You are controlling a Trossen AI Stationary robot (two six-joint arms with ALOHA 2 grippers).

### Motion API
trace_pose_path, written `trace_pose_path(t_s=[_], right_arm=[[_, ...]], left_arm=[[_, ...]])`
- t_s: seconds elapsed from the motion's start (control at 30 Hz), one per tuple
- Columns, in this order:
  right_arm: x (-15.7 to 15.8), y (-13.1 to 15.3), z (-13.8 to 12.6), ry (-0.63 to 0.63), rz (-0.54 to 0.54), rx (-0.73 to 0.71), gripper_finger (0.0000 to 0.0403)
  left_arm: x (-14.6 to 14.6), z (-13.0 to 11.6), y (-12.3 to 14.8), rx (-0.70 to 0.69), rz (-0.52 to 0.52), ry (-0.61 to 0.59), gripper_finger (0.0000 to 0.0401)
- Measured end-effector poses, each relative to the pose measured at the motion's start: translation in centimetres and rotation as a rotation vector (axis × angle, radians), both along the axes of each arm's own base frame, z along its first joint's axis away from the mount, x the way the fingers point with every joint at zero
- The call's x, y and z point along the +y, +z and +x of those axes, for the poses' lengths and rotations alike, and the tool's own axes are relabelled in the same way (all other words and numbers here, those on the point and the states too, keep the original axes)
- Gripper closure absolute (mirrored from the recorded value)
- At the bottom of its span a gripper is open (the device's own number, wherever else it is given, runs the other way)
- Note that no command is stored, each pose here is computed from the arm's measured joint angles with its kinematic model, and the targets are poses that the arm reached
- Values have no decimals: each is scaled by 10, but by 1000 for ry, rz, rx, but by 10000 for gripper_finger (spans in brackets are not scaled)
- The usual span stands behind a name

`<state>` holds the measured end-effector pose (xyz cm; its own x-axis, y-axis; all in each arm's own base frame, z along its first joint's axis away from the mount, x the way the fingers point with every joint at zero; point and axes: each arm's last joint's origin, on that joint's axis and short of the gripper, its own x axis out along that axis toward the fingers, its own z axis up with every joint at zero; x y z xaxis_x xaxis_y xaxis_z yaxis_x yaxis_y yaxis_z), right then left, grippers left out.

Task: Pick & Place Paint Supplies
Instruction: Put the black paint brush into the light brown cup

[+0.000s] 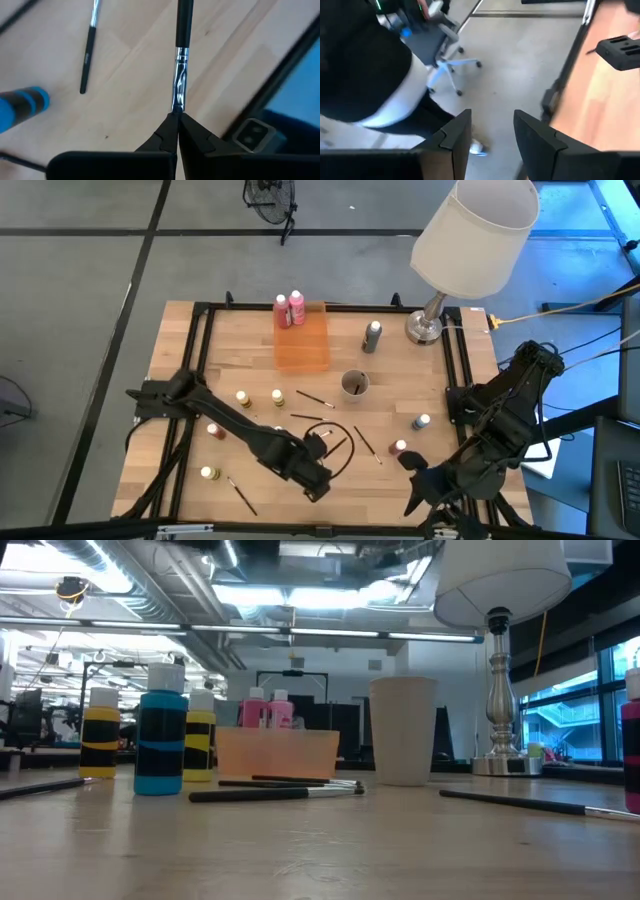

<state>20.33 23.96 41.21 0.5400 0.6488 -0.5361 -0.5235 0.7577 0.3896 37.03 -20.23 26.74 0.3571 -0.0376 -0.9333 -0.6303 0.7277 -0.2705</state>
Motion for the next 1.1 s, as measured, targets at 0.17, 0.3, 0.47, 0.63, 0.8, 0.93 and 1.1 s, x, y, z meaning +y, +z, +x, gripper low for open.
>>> trace_pose_path(t_s=[0.17,0.3,0.47,0.63,0.8,0.93,1.1], right_arm=[[1,0,-1,17,-168,-181,252],[0,1,-2,-38,-384,-361,252],[-1,4,-5,-88,-741,-582,251],[0,8,-11,-141,-1083,-717,251],[-1,13,-17,-172,-1443,-769,251],[-5,11,-19,-139,-1670,-740,251],[-9,8,-20,-116,-1766,-709,251]], left_arm=[[13,-7,39,-132,-64,44,399],[23,-5,78,-352,-181,46,399],[39,-1,121,-605,-335,35,399],[61,4,132,-649,-410,86,399],[77,15,143,-746,-490,76,399],[90,21,151,-829,-509,92,399],[98,24,155,-873,-531,89,399]])
